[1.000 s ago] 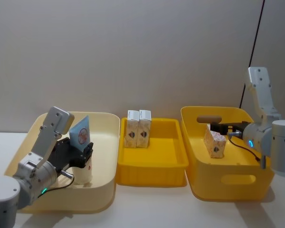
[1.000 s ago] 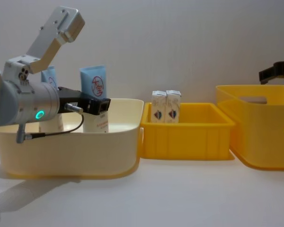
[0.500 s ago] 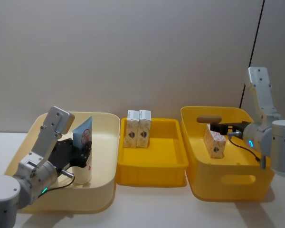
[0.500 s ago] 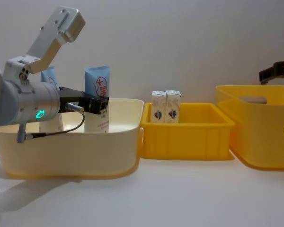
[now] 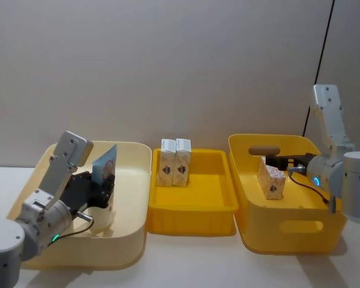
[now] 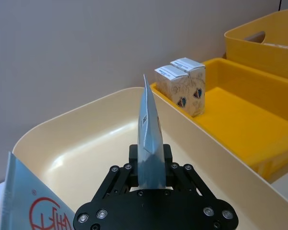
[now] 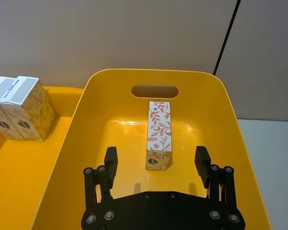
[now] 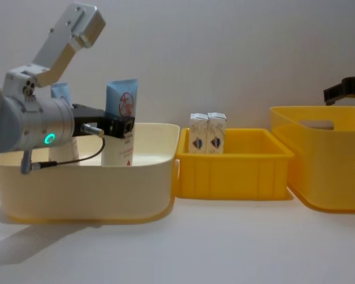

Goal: Bimanual collaborative sorting of washing and personal care products

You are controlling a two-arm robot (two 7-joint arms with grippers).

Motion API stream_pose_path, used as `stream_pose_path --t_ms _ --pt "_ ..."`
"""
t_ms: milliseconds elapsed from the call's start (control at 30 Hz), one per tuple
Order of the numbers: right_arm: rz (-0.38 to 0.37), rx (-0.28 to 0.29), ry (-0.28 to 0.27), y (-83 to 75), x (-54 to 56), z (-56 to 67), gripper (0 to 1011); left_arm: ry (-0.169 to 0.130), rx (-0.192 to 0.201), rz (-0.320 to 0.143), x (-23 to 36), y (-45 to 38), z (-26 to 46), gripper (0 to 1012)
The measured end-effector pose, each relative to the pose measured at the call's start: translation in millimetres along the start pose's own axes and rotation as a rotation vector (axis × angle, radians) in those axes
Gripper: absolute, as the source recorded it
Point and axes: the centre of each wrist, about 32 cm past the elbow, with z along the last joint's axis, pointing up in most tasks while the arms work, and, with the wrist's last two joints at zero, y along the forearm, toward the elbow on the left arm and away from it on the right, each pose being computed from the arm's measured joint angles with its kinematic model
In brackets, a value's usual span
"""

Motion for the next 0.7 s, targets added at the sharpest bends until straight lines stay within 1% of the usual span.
stream_pose_path --t_ms 267,333,367,433,533,600,633,700 --pt "0.0 0.0 0.0 0.0 0.0 0.0 1001 -0.005 -0.053 0.008 1.9 2.8 10.8 264" --pt "0.0 0.0 0.0 0.0 0.0 0.0 1001 -0.006 -0.073 0.009 2.2 3.8 14.6 264" --pt "0.0 0.0 0.0 0.0 0.0 0.0 1001 -0.007 -0.087 0.009 2.3 4.6 17.6 264" --pt "0.0 0.0 0.0 0.0 0.0 0.0 1001 -0.007 -0.102 0.009 2.4 5.3 20.3 264" --pt "0.0 0.0 0.0 0.0 0.0 0.0 1001 -0.009 -0.139 0.001 2.3 6.8 27.4 264" --pt "0.0 0.0 0.0 0.0 0.0 0.0 1001 -0.009 -0.145 0.0 2.4 7.1 28.7 264" --pt "0.0 0.0 0.0 0.0 0.0 0.0 1001 -0.01 -0.162 -0.005 2.4 7.6 32.2 266" --pt "0.0 0.0 0.0 0.0 0.0 0.0 1001 -0.011 -0.184 -0.012 2.4 8.1 36.9 264"
